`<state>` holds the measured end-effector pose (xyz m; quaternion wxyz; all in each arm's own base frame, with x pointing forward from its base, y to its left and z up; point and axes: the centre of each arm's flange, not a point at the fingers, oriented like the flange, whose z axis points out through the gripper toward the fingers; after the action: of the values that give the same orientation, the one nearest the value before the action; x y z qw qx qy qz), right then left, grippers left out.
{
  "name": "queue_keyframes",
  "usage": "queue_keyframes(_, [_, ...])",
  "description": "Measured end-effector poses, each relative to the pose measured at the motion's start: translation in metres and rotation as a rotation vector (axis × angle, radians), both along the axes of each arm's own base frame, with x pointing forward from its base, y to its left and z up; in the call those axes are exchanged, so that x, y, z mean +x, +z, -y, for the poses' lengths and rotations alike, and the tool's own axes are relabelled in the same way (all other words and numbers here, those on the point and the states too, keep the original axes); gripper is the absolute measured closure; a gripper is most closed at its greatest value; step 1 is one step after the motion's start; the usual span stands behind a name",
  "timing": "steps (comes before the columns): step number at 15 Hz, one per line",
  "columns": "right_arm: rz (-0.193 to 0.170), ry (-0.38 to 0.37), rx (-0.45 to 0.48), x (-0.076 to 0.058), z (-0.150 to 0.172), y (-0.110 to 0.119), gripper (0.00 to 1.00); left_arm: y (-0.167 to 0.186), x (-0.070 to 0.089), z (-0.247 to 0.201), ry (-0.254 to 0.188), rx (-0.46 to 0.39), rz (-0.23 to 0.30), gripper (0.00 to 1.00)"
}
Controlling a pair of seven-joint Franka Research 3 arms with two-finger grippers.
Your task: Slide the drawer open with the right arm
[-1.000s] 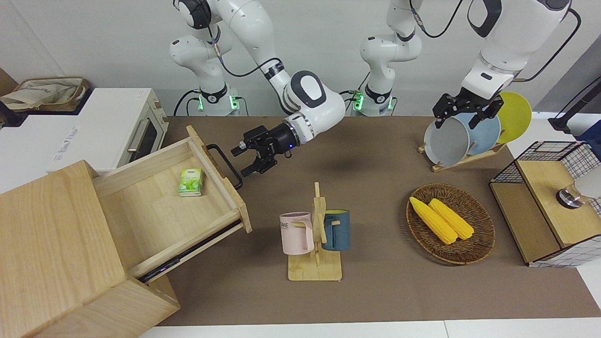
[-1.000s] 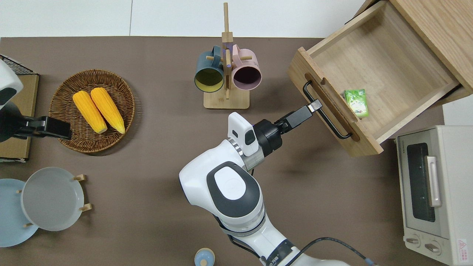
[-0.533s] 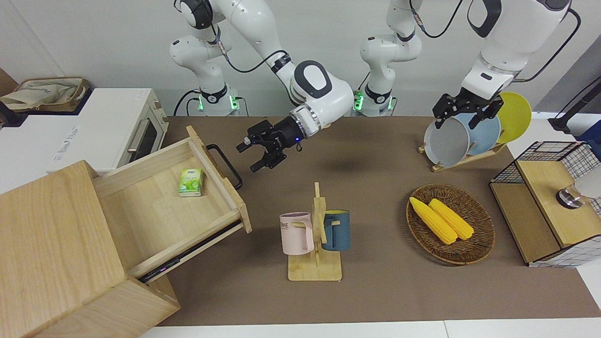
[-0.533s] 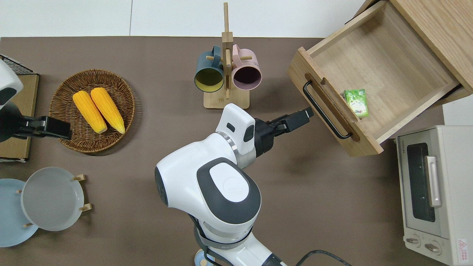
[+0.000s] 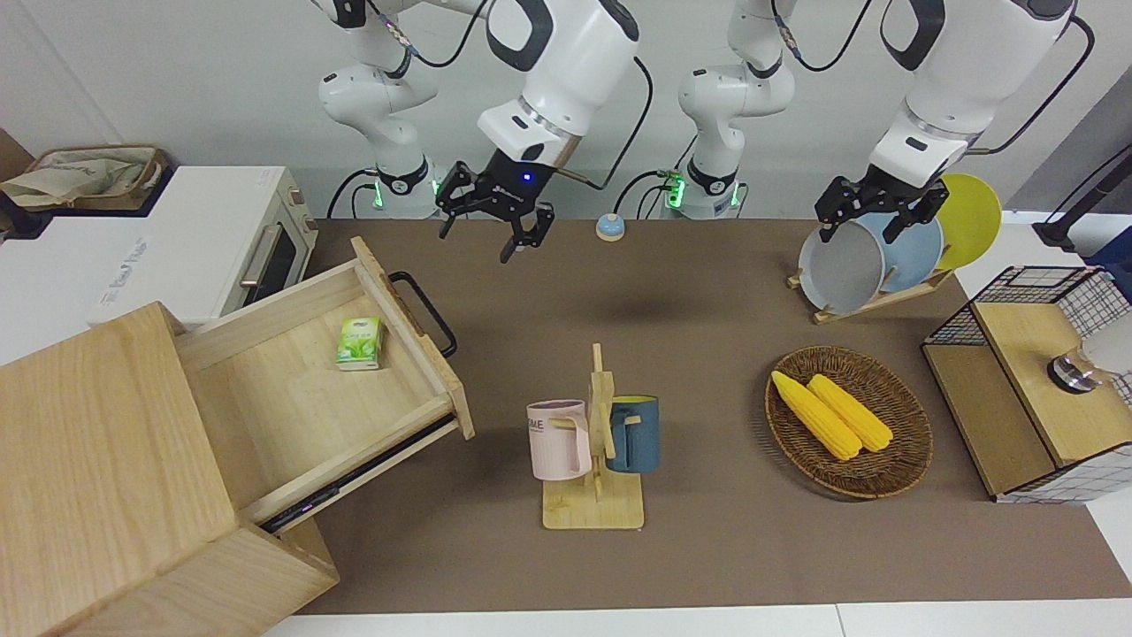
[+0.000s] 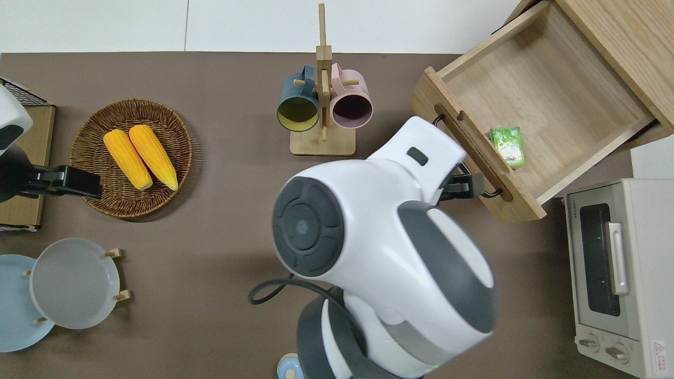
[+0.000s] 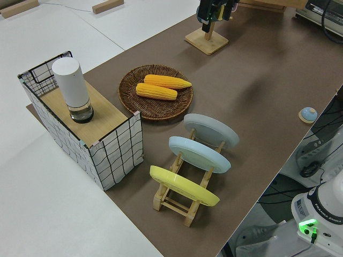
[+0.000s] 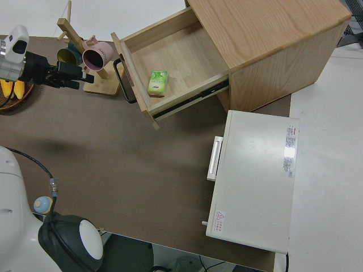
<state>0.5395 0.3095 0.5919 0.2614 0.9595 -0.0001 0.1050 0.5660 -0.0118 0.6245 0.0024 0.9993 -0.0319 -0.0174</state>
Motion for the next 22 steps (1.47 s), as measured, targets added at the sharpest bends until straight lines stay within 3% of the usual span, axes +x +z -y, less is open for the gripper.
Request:
queue_keyframes(4, [-0.048, -0.032, 0.177, -0.004, 0.051, 0.046, 0.01, 0.000, 0.000, 0.000, 0.000, 0.000, 0.000, 0.00])
queue_keyframes(8, [-0.123, -0.043, 0.353, -0.001, 0.145, 0.078, 0.01, 0.000, 0.000, 0.000, 0.000, 0.000, 0.000, 0.00])
queue_keyframes(10, [-0.161, -0.027, 0.418, 0.004, 0.194, 0.081, 0.01, 0.000, 0.000, 0.000, 0.000, 0.000, 0.000, 0.00])
queue_keyframes(13, [-0.189, -0.004, 0.447, 0.009, 0.231, 0.077, 0.01, 0.000, 0.000, 0.000, 0.000, 0.000, 0.000, 0.00])
queue_keyframes(17, [-0.208, 0.009, 0.496, 0.013, 0.268, 0.074, 0.01, 0.000, 0.000, 0.000, 0.000, 0.000, 0.000, 0.00])
queue_keyframes(22, [-0.218, 0.047, 0.518, 0.016, 0.285, 0.069, 0.01, 0.000, 0.000, 0.000, 0.000, 0.000, 0.000, 0.00])
